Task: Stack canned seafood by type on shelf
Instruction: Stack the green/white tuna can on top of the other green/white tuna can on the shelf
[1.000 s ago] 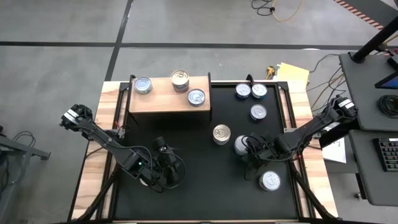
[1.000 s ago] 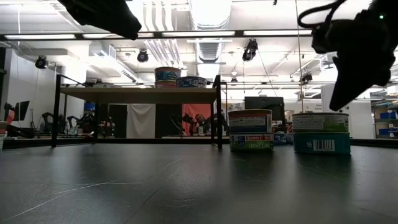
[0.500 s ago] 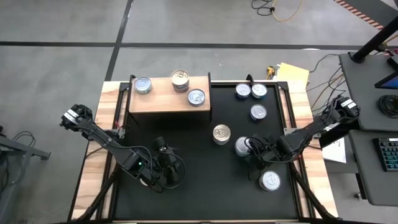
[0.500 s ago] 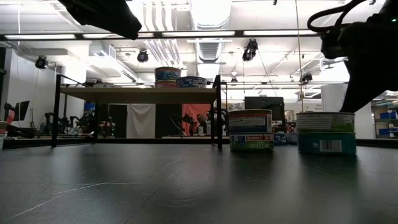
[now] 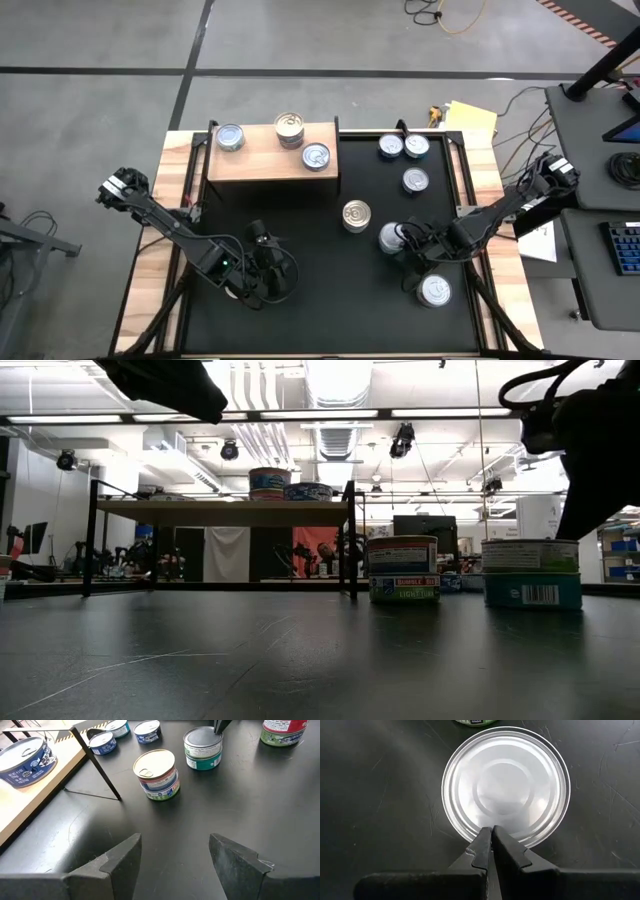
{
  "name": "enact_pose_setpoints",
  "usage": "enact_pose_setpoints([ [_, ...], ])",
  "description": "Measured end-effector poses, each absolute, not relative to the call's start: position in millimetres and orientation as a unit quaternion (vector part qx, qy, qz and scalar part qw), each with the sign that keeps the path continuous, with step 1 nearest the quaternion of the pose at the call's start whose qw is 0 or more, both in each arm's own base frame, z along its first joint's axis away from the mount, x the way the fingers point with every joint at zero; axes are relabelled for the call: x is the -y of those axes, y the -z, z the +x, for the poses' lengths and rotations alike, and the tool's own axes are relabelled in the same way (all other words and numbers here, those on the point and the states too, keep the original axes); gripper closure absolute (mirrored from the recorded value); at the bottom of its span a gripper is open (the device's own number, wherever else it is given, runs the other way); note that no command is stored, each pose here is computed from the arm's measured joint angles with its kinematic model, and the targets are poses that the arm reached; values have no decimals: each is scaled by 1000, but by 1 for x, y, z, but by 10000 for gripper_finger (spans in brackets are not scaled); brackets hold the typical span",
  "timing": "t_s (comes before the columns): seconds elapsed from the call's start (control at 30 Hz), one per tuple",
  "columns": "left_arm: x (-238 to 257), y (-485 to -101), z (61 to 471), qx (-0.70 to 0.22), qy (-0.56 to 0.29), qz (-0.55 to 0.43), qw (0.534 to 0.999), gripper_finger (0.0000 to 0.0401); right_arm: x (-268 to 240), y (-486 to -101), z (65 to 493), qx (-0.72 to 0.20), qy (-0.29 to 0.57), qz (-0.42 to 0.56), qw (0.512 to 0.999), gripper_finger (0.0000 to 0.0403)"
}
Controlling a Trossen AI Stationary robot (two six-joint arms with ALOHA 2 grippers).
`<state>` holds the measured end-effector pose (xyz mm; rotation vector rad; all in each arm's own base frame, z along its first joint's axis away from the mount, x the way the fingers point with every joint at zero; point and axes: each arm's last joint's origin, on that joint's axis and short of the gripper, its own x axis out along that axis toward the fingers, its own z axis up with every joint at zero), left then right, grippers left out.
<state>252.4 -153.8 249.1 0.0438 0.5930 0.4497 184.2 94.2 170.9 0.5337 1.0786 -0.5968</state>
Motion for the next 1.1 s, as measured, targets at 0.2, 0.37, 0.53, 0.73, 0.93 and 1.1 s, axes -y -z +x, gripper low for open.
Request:
enact_pose_setpoints([
  [0.2,154,-249,252,-290,-220,21,931,184,-95,-165,186,-510,283,238,777,390],
  [0.37,154,-249,252,-290,-220,22,931,184,-95,-170,187,-505,273,221,788,390],
  [0.53,154,-249,252,-290,-220,22,931,184,-97,-193,191,-481,241,210,816,390],
  [0.73,154,-249,252,-290,-220,22,931,184,-99,-215,200,-445,215,198,846,390],
  [0.93,154,-249,252,-291,-220,22,931,184,-103,-219,208,-450,192,150,859,390],
  [1.1,154,-249,252,-291,-220,23,931,184,-105,-214,211,-477,139,43,866,388],
])
